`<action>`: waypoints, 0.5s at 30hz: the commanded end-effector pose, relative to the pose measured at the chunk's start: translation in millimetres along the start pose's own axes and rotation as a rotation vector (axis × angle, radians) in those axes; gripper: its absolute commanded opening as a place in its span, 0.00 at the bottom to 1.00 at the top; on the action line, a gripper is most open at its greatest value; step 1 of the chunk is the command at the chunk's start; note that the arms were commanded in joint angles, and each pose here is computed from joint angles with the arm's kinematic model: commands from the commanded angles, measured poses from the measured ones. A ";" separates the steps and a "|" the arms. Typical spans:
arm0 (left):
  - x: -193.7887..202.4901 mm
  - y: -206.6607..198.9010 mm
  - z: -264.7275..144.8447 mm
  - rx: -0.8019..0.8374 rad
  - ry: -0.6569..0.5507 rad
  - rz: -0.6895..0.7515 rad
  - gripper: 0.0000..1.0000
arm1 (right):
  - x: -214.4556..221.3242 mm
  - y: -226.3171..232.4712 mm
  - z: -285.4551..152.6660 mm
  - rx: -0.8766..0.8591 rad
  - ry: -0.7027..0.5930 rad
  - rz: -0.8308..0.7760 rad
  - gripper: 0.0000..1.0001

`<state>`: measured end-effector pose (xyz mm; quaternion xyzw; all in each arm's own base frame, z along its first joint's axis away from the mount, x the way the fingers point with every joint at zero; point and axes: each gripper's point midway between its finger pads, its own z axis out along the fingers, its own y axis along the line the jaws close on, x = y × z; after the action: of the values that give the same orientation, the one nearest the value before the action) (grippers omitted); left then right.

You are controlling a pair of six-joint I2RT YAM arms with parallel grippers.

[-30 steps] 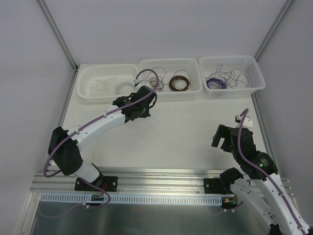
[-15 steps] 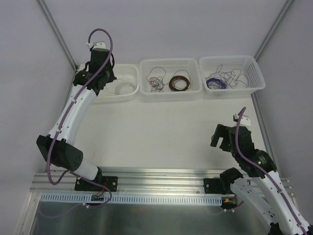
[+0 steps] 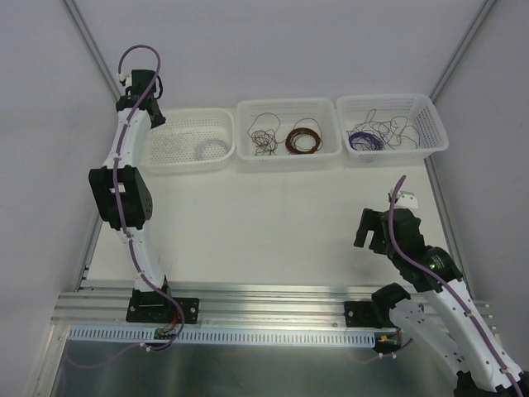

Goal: Untangle the cables

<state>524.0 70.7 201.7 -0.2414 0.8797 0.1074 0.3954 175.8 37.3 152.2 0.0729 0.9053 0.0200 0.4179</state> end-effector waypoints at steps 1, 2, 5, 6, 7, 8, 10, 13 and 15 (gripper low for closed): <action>-20.5 2.5 4.0 0.021 -0.026 -0.073 0.38 | -16.4 4.8 -1.0 -0.007 -0.039 -0.014 0.97; -20.5 4.8 6.8 0.022 -0.022 -0.075 0.44 | -18.7 5.7 -1.4 -0.009 -0.043 -0.014 0.97; -15.8 7.0 3.5 0.031 -0.009 -0.058 0.62 | -21.5 6.7 -2.5 -0.011 -0.043 -0.020 0.97; -15.6 6.3 -0.4 0.047 -0.007 -0.059 0.68 | -21.8 6.9 -3.4 -0.015 -0.045 -0.023 0.97; -18.5 5.8 -12.3 0.064 -0.016 -0.061 0.77 | -23.6 7.4 -5.0 -0.020 -0.052 -0.022 0.97; -19.0 6.7 -17.7 0.077 -0.017 -0.065 0.83 | -25.2 6.8 -6.1 -0.019 -0.057 -0.027 0.97; -17.8 4.7 -38.9 0.130 -0.019 -0.058 0.91 | -30.9 5.5 -11.6 -0.019 -0.076 -0.026 0.97; -9.4 8.7 -66.1 0.181 -0.017 -0.028 0.99 | -40.7 0.8 -21.5 -0.011 -0.111 -0.031 0.97; 4.9 14.6 -77.6 0.198 0.004 -0.017 0.99 | -48.1 -1.8 -29.9 -0.009 -0.132 -0.043 0.97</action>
<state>488.3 64.5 205.9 -0.2358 0.8931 0.0465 0.3802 183.3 37.3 177.9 0.0569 0.8941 0.0194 0.4438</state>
